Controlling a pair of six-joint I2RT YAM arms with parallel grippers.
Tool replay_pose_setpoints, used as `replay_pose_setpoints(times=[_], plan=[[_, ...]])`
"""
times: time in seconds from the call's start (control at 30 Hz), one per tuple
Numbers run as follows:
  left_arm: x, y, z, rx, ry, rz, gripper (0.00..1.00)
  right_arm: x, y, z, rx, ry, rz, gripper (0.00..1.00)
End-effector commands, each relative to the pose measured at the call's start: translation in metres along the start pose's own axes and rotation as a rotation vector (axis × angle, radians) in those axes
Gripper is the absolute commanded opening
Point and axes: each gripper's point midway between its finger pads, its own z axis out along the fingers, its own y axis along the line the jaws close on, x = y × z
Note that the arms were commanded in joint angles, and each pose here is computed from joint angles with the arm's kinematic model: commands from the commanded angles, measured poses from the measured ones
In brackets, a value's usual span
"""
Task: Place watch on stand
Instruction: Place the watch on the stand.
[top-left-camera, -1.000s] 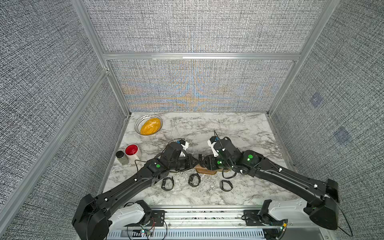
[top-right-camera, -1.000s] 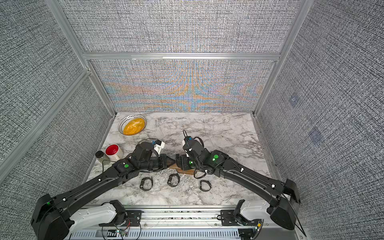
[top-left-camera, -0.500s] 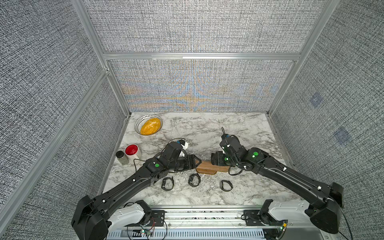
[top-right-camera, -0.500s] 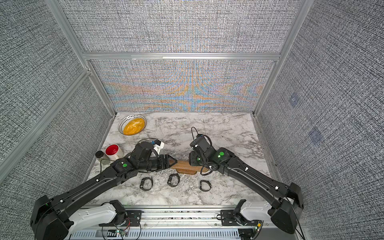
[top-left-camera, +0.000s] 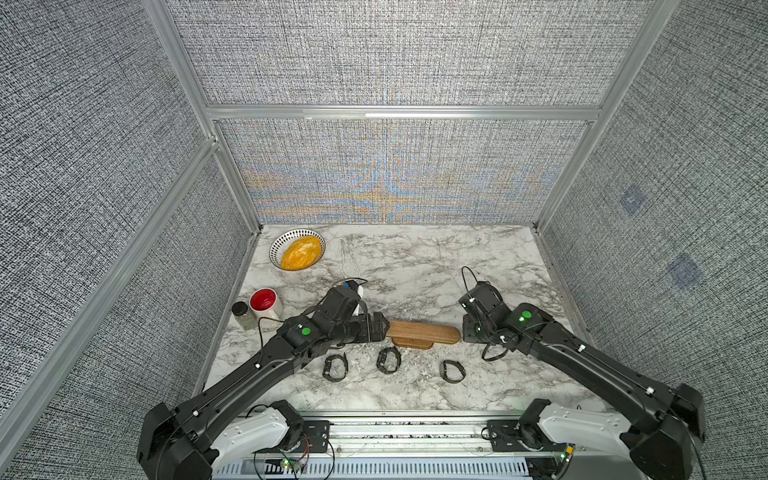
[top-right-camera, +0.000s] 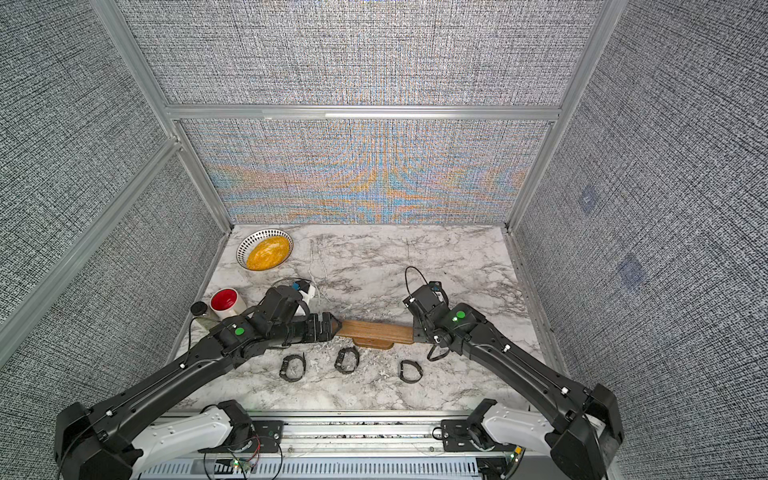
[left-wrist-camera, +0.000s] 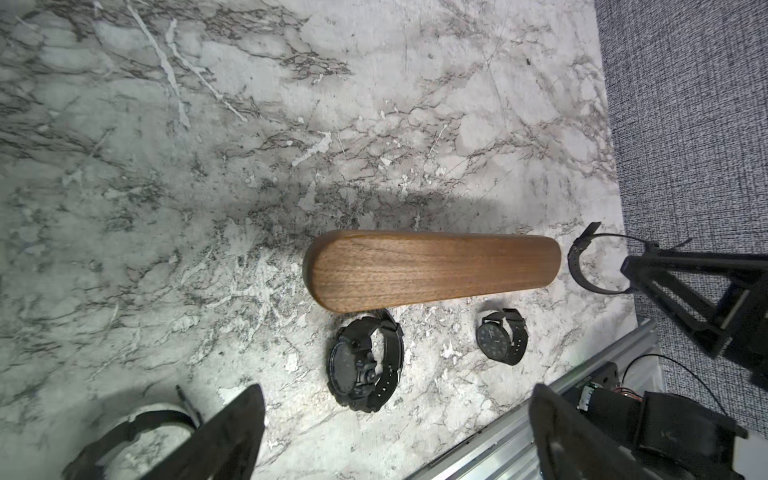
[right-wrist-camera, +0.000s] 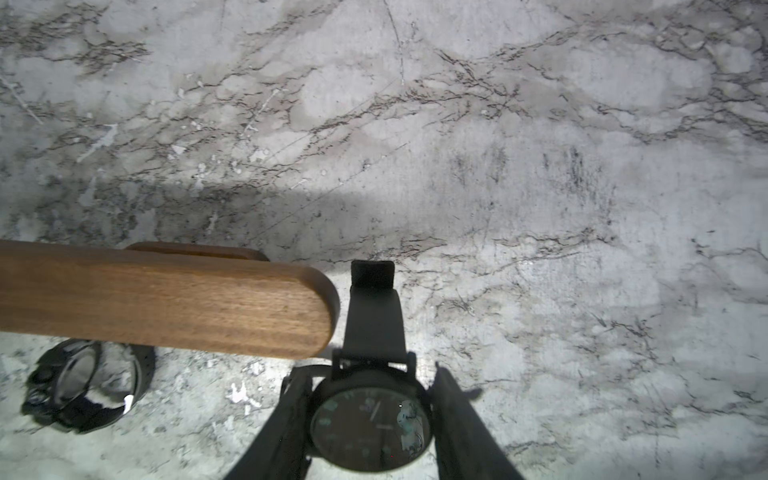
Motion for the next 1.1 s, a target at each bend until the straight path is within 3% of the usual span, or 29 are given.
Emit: replay_pose_setpoints(times=[0.0, 0.37, 1.07], plan=[[0.0, 0.005, 0.005, -0.014, 0.005, 0.016, 0.99, -0.002, 0.001, 0.005, -0.012, -0.028, -0.016, 0.0], [0.0, 0.005, 0.026, 0.031, 0.045, -0.028, 0.92, 0.007, 0.017, 0.03, -0.064, -0.011, -0.029, 0.0], [-0.001, 0.01, 0.05, 0.064, 0.082, -0.091, 0.77, 0.006, 0.04, 0.04, -0.106, 0.007, -0.05, 0.0]])
